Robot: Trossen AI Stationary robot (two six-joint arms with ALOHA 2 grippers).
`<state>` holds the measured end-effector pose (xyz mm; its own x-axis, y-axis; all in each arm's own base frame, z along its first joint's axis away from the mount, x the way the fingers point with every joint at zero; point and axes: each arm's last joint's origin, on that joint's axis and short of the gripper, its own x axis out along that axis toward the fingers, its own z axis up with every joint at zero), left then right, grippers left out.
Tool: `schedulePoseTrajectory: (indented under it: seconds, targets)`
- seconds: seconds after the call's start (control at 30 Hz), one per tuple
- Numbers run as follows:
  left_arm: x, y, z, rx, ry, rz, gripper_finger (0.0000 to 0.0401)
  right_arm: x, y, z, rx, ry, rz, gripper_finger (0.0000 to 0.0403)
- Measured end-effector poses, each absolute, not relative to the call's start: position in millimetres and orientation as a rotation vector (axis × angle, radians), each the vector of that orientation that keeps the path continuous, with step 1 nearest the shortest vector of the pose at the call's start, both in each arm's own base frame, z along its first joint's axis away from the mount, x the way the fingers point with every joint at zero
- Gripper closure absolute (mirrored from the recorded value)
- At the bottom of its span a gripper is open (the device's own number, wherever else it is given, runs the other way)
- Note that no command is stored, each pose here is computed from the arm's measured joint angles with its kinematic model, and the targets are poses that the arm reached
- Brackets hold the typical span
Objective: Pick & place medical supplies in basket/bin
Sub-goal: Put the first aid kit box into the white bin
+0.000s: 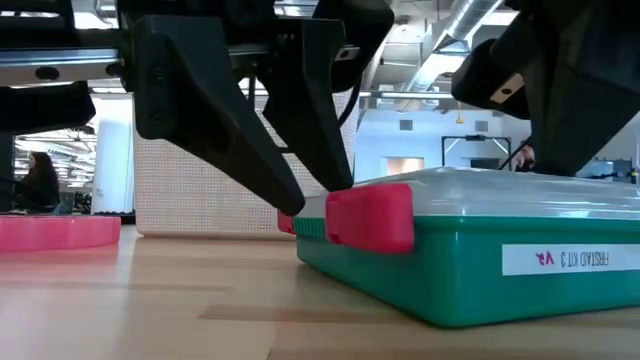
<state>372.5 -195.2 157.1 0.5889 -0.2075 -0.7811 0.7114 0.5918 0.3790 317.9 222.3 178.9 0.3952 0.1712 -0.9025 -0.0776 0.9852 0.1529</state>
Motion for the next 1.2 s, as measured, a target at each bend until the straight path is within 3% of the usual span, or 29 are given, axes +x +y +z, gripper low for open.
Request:
schedulePoseTrajectory:
  seconds: [0.7, 1.2]
  targets:
    - [373.3, -179.0, 152.6, 0.816, 0.833, -0.629, 0.0296, 320.1, 218.6, 178.7, 0.090, 1.156, 0.151, 0.0403]
    - [369.6, -166.5, 149.0, 1.138, 0.880, -0.713, 0.0296, 327.6, 207.6, 178.8, 0.085, 1.151, 0.142, 0.0403]
